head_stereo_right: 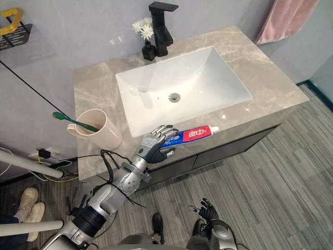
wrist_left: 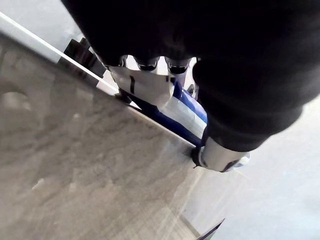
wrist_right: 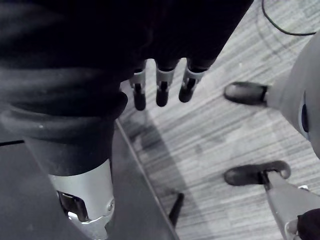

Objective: Organize washtable

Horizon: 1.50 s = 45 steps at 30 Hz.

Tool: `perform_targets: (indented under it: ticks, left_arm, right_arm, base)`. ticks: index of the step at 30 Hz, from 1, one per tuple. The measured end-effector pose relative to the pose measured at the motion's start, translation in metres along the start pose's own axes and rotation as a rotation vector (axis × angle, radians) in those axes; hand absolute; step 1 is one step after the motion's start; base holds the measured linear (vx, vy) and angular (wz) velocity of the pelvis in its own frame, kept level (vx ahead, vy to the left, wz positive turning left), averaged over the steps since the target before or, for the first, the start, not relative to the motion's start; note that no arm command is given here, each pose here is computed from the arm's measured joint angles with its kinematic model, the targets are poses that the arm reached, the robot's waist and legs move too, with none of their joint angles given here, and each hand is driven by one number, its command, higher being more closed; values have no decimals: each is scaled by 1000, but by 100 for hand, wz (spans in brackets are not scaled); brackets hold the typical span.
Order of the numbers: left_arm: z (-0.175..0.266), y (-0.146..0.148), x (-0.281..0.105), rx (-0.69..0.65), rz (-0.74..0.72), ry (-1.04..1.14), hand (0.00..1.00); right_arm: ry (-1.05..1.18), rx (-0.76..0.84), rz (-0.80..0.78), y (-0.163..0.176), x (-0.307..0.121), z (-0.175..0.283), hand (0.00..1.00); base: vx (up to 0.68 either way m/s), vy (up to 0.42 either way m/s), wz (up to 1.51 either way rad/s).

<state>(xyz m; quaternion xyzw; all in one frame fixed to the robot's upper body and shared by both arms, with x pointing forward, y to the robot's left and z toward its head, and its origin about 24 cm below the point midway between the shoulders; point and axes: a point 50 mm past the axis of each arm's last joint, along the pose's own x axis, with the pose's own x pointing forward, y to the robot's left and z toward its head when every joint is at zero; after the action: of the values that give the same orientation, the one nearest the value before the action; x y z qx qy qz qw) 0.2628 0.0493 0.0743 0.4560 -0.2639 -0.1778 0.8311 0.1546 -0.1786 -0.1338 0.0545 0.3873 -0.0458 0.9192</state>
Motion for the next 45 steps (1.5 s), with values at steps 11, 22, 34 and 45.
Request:
perform_targets:
  ticks: [11, 22, 34, 45]
  left_arm:
    - [0, 7, 5, -95, 105, 44, 100]
    - [10, 45, 7, -351, 281, 74, 100]
    - [46, 70, 10, -572, 351, -103, 100]
    - [49, 107, 1, -548, 502, -166, 100]
  right_arm:
    - [-45, -14, 19, 9, 1, 8, 0]
    - [0, -15, 25, 11, -4, -7, 0]
    - [0, -37, 45, 14, -5, -8, 0]
    - [-509, 118, 124, 36, -56, 76, 0]
  base:
    - [26, 5, -3]
    - [0, 0, 0]
    - [-27, 7, -4]
    - [-9, -7, -19]
